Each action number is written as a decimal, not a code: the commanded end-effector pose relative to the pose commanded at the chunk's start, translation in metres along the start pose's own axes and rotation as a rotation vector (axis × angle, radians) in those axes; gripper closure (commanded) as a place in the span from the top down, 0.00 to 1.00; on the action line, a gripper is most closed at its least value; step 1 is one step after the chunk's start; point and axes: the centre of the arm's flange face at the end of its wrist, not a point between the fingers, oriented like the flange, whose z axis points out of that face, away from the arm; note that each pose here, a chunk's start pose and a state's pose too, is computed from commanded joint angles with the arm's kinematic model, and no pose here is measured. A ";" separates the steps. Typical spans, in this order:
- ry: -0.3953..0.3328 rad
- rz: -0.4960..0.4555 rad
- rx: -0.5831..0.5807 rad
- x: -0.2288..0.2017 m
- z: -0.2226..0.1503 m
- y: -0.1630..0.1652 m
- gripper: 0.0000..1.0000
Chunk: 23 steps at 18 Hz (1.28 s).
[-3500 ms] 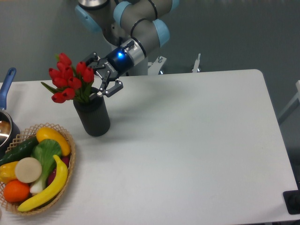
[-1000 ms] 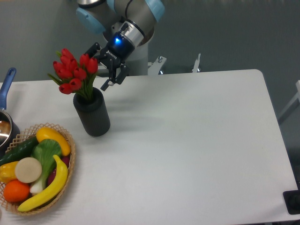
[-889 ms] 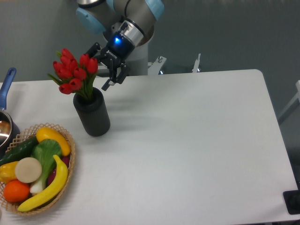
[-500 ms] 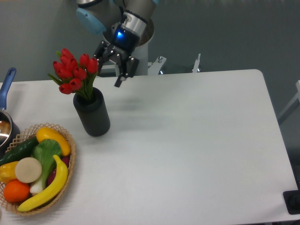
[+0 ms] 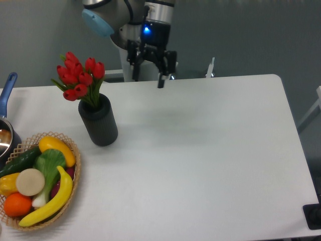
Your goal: Insert the flowers into the vase
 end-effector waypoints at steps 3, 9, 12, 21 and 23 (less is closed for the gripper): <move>0.008 -0.004 -0.063 -0.031 0.009 0.002 1.00; 0.048 -0.023 -0.257 -0.094 0.057 0.029 1.00; 0.065 -0.028 -0.283 -0.128 0.078 0.034 1.00; 0.118 0.006 -0.423 -0.206 0.127 0.022 1.00; 0.128 0.035 -0.465 -0.213 0.147 0.015 1.00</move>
